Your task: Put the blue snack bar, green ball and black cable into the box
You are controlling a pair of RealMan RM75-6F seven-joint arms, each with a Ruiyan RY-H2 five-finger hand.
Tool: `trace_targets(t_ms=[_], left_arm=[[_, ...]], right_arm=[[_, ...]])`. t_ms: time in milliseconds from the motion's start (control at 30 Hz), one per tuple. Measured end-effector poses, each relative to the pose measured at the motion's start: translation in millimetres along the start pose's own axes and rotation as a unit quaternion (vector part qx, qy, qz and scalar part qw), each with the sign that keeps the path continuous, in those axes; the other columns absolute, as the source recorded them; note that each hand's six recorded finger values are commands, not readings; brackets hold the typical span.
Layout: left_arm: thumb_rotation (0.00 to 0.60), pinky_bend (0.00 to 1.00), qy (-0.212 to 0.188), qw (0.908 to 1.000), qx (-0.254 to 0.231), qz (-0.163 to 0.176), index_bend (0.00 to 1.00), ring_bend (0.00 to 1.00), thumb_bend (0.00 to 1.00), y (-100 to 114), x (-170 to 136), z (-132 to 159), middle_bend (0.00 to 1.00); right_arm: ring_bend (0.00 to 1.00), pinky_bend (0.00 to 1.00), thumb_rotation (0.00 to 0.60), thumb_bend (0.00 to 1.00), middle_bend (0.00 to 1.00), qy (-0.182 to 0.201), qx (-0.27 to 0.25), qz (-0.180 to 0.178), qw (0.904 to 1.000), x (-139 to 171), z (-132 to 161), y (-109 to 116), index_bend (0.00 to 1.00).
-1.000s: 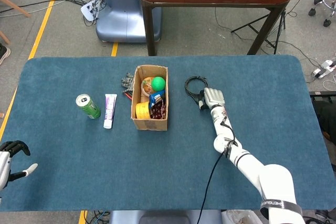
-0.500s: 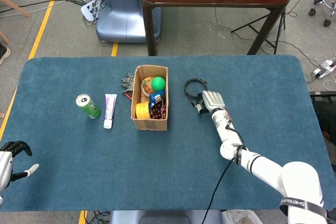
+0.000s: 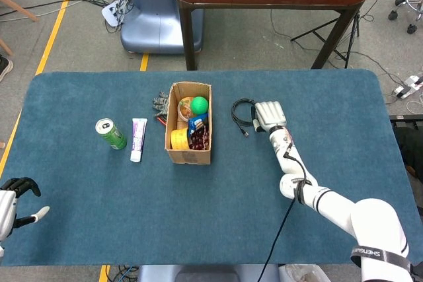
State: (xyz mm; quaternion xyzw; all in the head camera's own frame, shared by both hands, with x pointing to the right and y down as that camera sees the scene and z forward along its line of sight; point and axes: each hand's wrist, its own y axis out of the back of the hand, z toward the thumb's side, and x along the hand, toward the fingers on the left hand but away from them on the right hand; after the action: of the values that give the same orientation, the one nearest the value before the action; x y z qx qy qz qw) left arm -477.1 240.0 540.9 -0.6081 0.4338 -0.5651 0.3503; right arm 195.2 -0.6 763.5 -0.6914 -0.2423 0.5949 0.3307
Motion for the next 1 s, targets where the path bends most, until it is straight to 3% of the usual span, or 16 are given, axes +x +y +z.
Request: trace_targets(t_ms=[167, 333, 433, 633, 1000], left_arm=[[0.600, 0.68, 0.000, 1.0000, -0.002, 0.001, 0.57, 0.37, 0.08, 1, 0, 0, 0.46], [0.600, 0.68, 0.000, 1.0000, -0.004, 0.004, 0.57, 0.37, 0.08, 3, -1, 0, 0.46], [0.600, 0.68, 0.000, 1.0000, -0.004, 0.005, 0.57, 0.37, 0.08, 3, -1, 0, 0.46], [0.600, 0.68, 0.000, 1.0000, -0.004, 0.004, 0.57, 0.37, 0.08, 4, -1, -1, 0.46], [0.600, 0.68, 0.001, 1.0000, -0.005, 0.005, 0.57, 0.37, 0.08, 4, -2, -1, 0.46]], right_arm=[[1.00, 1.00, 0.600, 0.00, 1.00, 0.004, 0.089, -0.011, 0.9960, -6, 4, -2, 0.45], [1.00, 1.00, 0.600, 0.00, 1.00, 0.006, 0.131, -0.012, 0.9914, -10, 10, -10, 0.44], [1.00, 1.00, 0.600, 0.01, 1.00, 0.005, 0.141, -0.008, 0.9899, -12, 11, -14, 0.44], [1.00, 1.00, 0.600, 0.12, 1.00, 0.000, 0.149, -0.003, 0.9888, -17, 12, -20, 0.44], [1.00, 1.00, 0.600, 0.24, 1.00, -0.005, 0.133, 0.011, 0.9911, -26, 18, -24, 0.44]])
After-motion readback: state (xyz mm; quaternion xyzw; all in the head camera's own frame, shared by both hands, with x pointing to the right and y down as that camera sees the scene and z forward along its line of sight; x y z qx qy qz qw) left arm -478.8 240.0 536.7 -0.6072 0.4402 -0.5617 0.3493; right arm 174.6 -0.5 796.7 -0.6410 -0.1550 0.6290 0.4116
